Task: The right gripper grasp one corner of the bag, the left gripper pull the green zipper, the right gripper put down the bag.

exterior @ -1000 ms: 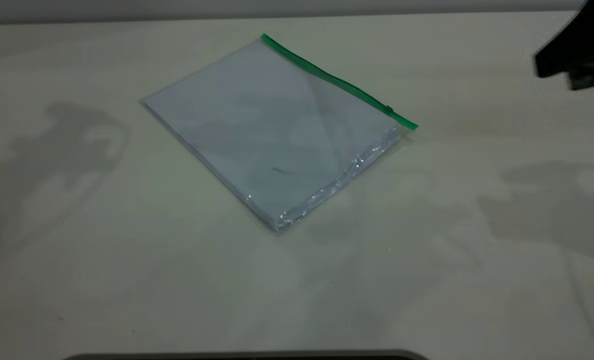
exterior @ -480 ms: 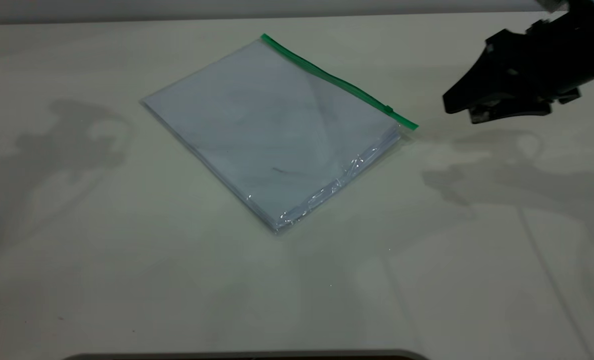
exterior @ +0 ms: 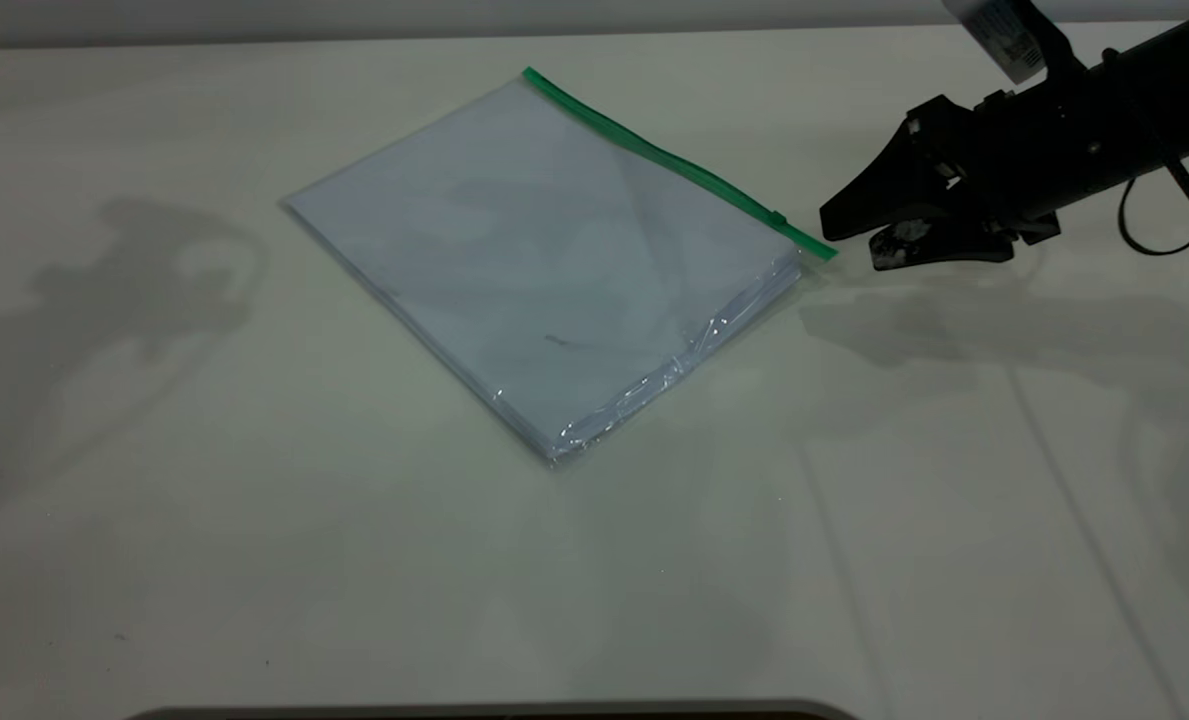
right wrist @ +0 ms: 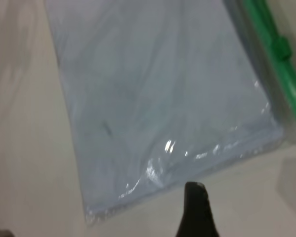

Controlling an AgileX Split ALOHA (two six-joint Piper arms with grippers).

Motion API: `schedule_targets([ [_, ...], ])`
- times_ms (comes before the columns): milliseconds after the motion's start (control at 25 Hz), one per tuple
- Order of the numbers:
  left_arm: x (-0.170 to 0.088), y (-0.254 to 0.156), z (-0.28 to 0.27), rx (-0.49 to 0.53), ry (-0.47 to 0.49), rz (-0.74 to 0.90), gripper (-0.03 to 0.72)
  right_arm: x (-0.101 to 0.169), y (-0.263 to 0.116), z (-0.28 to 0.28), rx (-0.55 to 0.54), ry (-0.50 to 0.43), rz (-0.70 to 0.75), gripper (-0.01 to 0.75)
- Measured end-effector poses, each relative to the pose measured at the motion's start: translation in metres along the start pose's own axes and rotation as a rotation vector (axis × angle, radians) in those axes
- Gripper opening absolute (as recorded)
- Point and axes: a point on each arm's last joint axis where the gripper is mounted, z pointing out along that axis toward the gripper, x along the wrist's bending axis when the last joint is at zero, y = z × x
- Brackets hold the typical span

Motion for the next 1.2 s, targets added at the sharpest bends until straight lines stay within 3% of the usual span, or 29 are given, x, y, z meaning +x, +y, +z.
schedule_targets([
  [480,0.001,0.000,0.005,-0.002,0.003,-0.001,0.538,-0.022,-0.001,0.023,-0.020,0.009,0.050,0.597],
  [720,0.002,0.001,0.005,-0.004,0.005,-0.002,0.538,-0.028,-0.004,0.034,-0.049,0.056,0.077,0.593],
  [1200,0.002,0.001,0.005,-0.008,0.005,-0.004,0.538,-0.007,-0.004,0.065,-0.049,0.086,0.010,0.593],
])
